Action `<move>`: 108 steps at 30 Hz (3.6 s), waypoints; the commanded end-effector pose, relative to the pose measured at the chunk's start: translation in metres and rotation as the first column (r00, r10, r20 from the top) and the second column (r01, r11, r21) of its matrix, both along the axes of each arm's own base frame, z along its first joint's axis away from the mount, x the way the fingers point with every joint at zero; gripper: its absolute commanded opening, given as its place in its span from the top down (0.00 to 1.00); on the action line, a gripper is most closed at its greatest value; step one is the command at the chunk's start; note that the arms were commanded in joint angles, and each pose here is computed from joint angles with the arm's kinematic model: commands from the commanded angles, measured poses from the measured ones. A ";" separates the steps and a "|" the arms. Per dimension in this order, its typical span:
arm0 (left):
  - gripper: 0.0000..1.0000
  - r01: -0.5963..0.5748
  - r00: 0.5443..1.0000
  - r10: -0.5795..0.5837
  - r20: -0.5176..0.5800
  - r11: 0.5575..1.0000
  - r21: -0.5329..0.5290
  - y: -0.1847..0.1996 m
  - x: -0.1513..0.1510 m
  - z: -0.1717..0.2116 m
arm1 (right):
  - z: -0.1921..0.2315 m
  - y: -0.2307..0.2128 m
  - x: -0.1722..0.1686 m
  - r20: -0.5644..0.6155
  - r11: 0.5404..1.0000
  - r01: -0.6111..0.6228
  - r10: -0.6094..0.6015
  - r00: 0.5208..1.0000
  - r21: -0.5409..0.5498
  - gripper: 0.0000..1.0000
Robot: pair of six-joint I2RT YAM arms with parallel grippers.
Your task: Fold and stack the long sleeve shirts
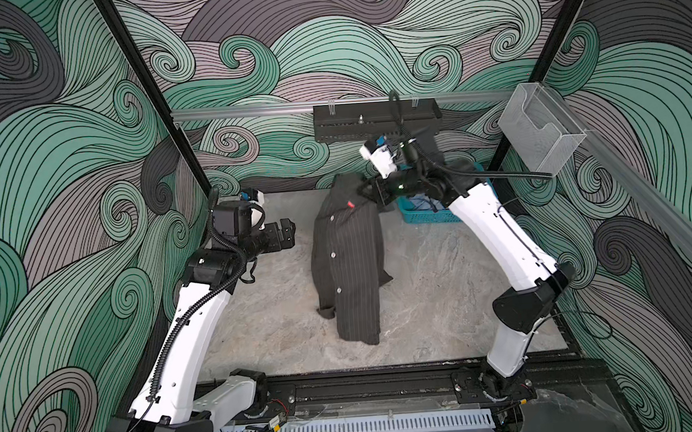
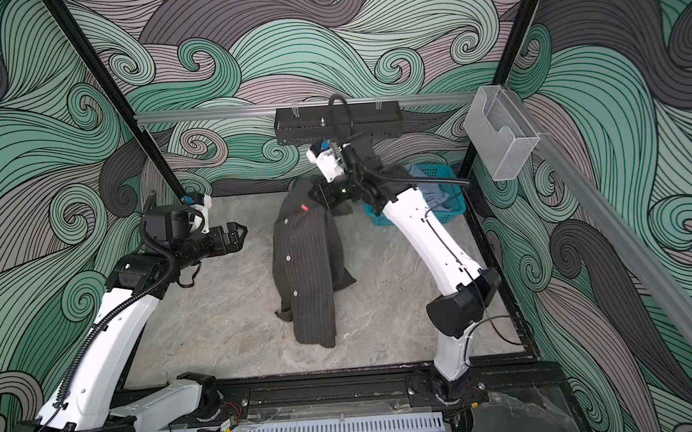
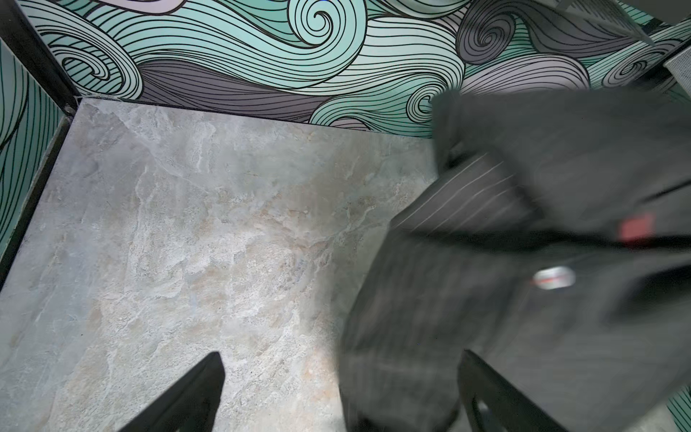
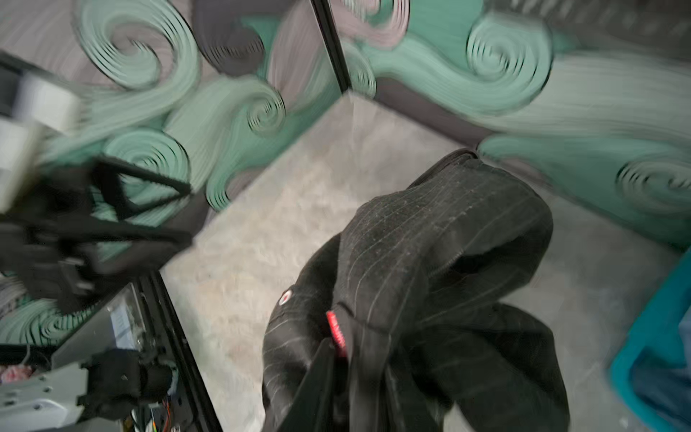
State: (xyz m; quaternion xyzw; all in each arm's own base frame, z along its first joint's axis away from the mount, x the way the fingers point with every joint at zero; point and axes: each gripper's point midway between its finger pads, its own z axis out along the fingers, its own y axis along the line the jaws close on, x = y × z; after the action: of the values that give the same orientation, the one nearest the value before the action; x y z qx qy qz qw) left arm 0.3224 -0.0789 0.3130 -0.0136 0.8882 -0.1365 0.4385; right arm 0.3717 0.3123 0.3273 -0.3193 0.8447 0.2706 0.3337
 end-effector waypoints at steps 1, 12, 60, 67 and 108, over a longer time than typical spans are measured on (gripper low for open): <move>0.01 -0.006 0.999 0.008 -0.044 0.999 0.044 0.007 -0.010 -0.011 | -0.048 -0.005 -0.027 -0.061 0.990 -0.030 0.022 0.998 -0.136 0.52; 0.02 0.150 0.962 -0.158 -0.221 0.987 -0.056 -0.033 -0.029 -0.054 | -0.100 -0.076 -0.054 -0.087 0.938 0.235 -0.264 0.961 -0.256 0.17; 1.00 0.227 0.947 -0.086 -0.311 0.862 0.453 -0.122 -0.013 -0.135 | -0.180 -0.101 -0.025 -0.368 0.884 0.458 -0.458 0.809 -0.092 0.19; 0.89 0.265 0.938 -0.165 -0.306 0.909 0.322 -0.105 -0.024 -0.116 | -0.181 -0.060 0.003 -0.412 0.904 0.426 -0.402 0.818 -0.036 0.18; 1.00 0.042 0.983 0.042 -0.178 0.895 0.444 0.015 -0.008 -0.047 | -0.179 -0.234 -0.059 -0.111 0.623 0.635 -0.748 0.654 -0.457 1.00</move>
State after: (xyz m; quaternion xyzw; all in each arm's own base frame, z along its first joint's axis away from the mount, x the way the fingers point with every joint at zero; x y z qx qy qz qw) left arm 0.3054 -0.0690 0.2575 0.0644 0.9353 0.0527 0.3439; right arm 0.3409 0.1090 0.1749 0.0177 0.9597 0.0631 0.2731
